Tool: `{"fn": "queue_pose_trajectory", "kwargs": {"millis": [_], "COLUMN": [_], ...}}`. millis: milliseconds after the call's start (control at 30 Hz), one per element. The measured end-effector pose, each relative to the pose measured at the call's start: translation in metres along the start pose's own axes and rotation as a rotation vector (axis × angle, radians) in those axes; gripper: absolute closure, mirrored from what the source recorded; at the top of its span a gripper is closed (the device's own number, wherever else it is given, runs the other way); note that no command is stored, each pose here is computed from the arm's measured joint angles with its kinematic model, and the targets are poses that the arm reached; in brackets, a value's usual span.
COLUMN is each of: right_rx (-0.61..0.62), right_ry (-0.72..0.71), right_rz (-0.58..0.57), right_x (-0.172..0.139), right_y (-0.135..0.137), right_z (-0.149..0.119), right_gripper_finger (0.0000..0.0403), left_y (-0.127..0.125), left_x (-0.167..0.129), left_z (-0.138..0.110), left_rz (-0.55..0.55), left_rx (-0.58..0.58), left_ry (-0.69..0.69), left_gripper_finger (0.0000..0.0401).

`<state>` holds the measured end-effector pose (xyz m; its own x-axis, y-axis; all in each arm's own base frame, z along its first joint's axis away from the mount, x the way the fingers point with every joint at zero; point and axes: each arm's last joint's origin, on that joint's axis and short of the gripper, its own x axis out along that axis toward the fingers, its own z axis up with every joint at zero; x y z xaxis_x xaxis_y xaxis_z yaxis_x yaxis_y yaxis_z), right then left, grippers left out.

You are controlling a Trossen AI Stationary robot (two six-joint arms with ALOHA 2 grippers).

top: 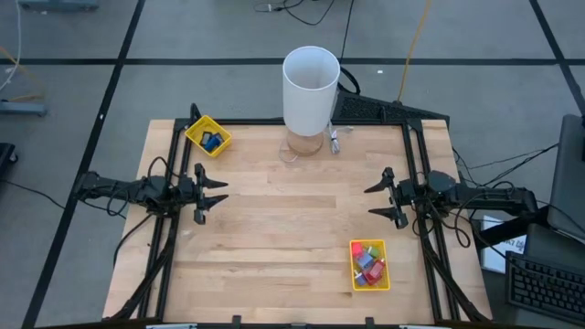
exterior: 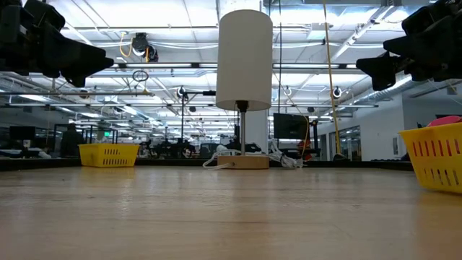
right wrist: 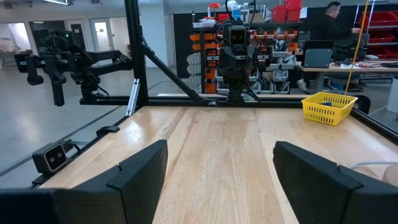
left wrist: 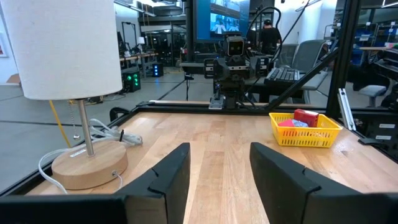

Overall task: Pick & Place Office items
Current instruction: Return to Home Position

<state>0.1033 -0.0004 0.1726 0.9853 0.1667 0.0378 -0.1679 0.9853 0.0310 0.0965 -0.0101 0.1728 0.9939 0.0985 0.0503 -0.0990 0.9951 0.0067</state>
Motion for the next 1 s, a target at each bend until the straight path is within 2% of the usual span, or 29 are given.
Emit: {"fn": "queue_pose_trajectory", "kwargs": {"millis": [600,1000], "right_rx": [0.0,0.0], "right_ry": [0.0,0.0], "right_rz": [0.0,0.0], "right_x": [0.0,0.0], "right_y": [0.0,0.0], "right_z": [0.0,0.0], "right_gripper_finger": [0.0124,0.0124], "left_y": [0.0,0.0], "left_x": [0.0,0.0], "left_z": [0.0,0.0], "left_rz": [0.0,0.0], "left_rx": [0.0,0.0], "left_ry": [0.0,0.0], "left_gripper_finger": [0.0186,0.0204]}}
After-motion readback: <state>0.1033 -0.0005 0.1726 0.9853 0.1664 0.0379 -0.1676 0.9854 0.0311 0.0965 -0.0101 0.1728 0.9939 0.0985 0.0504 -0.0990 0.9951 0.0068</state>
